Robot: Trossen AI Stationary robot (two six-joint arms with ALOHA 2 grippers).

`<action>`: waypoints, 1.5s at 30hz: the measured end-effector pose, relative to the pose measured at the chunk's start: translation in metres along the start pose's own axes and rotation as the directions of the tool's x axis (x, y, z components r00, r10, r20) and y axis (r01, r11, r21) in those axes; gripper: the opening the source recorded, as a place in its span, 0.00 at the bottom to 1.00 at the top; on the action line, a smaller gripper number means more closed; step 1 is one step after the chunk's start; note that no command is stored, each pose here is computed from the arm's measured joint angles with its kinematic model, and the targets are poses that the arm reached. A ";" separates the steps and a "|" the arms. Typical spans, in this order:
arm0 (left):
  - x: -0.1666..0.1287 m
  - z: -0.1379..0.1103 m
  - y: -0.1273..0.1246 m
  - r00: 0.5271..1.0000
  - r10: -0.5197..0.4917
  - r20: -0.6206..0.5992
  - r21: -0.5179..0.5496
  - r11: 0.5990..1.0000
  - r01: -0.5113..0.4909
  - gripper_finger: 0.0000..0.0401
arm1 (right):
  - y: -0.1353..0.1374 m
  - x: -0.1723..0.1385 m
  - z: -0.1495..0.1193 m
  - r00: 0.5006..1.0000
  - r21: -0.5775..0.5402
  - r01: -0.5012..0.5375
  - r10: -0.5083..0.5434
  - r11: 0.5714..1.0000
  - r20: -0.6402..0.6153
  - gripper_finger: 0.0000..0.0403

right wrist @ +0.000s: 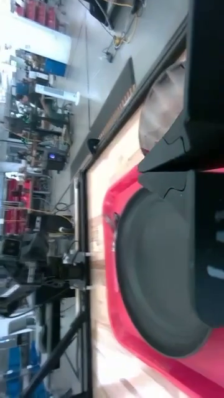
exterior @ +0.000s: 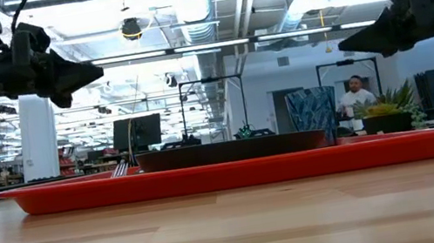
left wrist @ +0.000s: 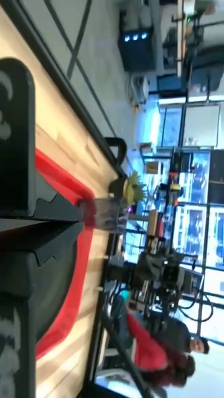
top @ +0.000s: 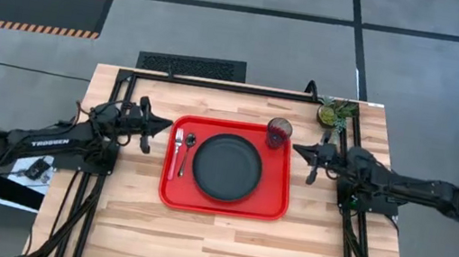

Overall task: Pick and place plate/cup/fork/spoon on tray
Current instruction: Return To Home Position

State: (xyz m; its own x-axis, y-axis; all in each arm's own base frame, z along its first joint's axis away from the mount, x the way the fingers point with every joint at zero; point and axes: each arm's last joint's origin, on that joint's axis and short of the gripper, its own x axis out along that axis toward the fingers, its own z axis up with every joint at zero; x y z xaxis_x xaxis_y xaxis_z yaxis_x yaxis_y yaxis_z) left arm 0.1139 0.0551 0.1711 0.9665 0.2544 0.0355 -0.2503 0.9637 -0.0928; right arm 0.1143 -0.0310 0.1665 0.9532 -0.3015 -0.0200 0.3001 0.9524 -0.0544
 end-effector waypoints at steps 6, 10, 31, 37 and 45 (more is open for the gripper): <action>-0.009 0.002 -0.001 0.999 0.052 0.012 -0.016 0.999 -0.052 0.00 | -0.001 -0.010 0.003 0.999 -0.004 0.014 -0.014 1.000 0.036 0.01; -0.017 0.002 -0.004 0.997 0.073 0.023 -0.019 0.997 -0.072 0.00 | -0.002 -0.018 0.001 0.998 0.013 0.051 -0.051 0.999 0.036 0.01; -0.027 -0.001 -0.028 0.981 -0.191 0.018 -0.010 0.981 0.191 0.00 | -0.002 -0.020 0.000 0.998 0.007 0.044 -0.044 0.999 0.037 0.06; -0.027 -0.002 -0.025 0.995 -0.095 0.010 0.010 0.995 0.095 0.00 | -0.002 -0.019 -0.001 0.999 0.005 0.043 -0.043 0.999 0.023 0.10; -0.027 -0.002 -0.024 0.998 -0.056 0.009 -0.012 0.998 0.056 0.00 | -0.002 -0.019 -0.001 0.999 0.003 0.043 -0.043 0.999 0.024 0.10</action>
State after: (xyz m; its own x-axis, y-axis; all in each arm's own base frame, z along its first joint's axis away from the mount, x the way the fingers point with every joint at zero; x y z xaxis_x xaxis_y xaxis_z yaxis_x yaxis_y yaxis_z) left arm 0.0941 0.0250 0.1701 0.9784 0.2008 0.0500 -0.1950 0.9755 -0.1022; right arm 0.0956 -0.0269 0.1661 0.9399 -0.3414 0.0060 0.3413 0.9385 -0.0523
